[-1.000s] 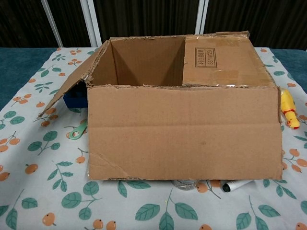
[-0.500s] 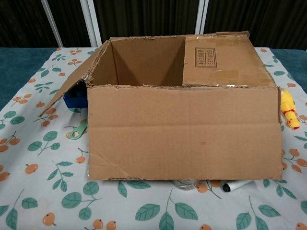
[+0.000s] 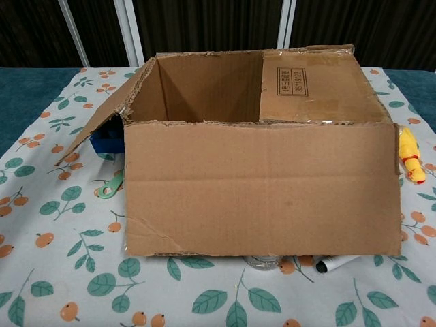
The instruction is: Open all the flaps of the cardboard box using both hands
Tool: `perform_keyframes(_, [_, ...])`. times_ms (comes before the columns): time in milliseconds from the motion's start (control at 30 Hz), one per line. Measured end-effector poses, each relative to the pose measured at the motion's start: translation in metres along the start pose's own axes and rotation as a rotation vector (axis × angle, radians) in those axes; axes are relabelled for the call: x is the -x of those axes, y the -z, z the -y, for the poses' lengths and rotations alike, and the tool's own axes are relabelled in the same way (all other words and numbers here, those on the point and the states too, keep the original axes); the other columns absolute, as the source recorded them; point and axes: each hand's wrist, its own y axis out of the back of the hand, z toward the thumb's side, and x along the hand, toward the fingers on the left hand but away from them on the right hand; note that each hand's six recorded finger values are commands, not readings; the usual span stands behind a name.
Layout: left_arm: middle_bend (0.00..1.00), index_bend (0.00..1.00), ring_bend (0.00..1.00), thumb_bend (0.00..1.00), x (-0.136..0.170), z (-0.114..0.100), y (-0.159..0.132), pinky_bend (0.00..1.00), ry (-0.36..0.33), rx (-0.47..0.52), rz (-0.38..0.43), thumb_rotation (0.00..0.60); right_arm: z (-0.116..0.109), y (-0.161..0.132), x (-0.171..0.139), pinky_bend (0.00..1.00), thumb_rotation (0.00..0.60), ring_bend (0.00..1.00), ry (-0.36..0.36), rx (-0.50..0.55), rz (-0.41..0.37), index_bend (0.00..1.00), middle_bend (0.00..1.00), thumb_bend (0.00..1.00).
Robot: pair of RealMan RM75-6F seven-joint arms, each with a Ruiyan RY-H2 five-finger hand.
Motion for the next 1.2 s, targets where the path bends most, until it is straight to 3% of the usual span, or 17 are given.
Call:
perform_keyframes(167, [0.00, 0.00, 0.00, 0.15, -0.001, -0.001, 0.000, 0.05, 0.001, 0.011, 0.002, 0.600, 0.014, -0.028, 0.029, 0.31, 0.600, 0.24, -0.056, -0.057, -0.095, 0.40, 0.30, 1.00])
perform_keyframes(433, [0.00, 0.00, 0.00, 0.15, -0.001, 0.000, 0.000, 0.05, 0.010, 0.017, 0.004, 0.600, 0.038, -0.046, 0.052, 0.31, 0.600, 0.24, -0.115, -0.073, -0.140, 0.40, 0.31, 1.00])
perform_keyframes(867, [0.00, 0.00, 0.00, 0.15, -0.002, 0.003, 0.000, 0.05, 0.027, 0.020, 0.003, 0.600, 0.077, -0.068, 0.059, 0.31, 0.600, 0.24, -0.203, -0.083, -0.194, 0.42, 0.32, 1.00])
perform_keyframes(1200, [0.00, 0.00, 0.00, 0.15, -0.002, 0.003, -0.001, 0.05, 0.036, 0.033, 0.011, 0.600, 0.099, -0.057, 0.054, 0.30, 0.600, 0.25, -0.306, -0.183, -0.187, 0.47, 0.35, 1.00])
